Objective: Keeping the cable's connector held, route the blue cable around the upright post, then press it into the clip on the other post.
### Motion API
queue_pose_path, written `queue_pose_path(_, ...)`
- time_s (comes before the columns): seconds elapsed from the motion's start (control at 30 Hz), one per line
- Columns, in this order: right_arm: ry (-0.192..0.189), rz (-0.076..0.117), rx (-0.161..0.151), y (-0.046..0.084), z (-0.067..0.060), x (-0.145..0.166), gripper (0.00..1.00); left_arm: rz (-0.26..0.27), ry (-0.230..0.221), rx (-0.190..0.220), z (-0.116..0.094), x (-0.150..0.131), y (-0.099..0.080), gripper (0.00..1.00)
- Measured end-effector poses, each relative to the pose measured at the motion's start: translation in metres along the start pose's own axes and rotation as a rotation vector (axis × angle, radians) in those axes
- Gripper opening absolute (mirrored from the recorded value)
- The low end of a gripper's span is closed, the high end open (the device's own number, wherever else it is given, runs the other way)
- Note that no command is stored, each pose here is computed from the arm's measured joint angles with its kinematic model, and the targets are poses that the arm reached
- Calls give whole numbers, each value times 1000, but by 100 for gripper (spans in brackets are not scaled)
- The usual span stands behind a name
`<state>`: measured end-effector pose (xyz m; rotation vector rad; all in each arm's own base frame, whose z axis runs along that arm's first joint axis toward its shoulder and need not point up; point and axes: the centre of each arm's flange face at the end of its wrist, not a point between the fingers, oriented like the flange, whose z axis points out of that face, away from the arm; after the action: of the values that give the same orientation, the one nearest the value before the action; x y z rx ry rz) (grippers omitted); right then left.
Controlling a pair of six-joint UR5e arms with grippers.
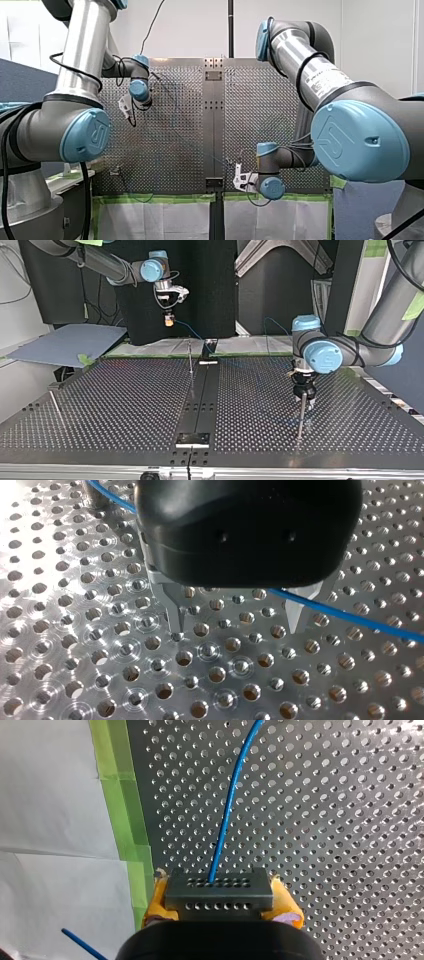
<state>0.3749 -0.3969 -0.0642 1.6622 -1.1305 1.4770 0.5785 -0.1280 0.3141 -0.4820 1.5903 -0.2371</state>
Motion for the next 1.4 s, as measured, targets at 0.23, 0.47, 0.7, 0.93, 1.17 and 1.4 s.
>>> queue_pose_path(0.23,0,-8,13,-1,0,0,0,-55,7,5,0,1,0,99)
queue_pose_path(0.47,1,-9,21,-1,1,0,0,-108,15,2,2,-2,6,99)
queue_pose_path(0.7,2,-9,23,-2,1,0,0,-168,53,-39,0,-2,17,99)
queue_pose_path(0.93,1,-9,24,-2,1,0,0,-234,81,-40,-4,8,27,99)
queue_pose_path(1.17,-1,-11,27,-4,0,0,0,-311,89,-5,-6,18,36,99)
queue_pose_path(1.4,-2,-12,29,-5,-1,-1,0,-371,88,-5,-5,19,41,99)
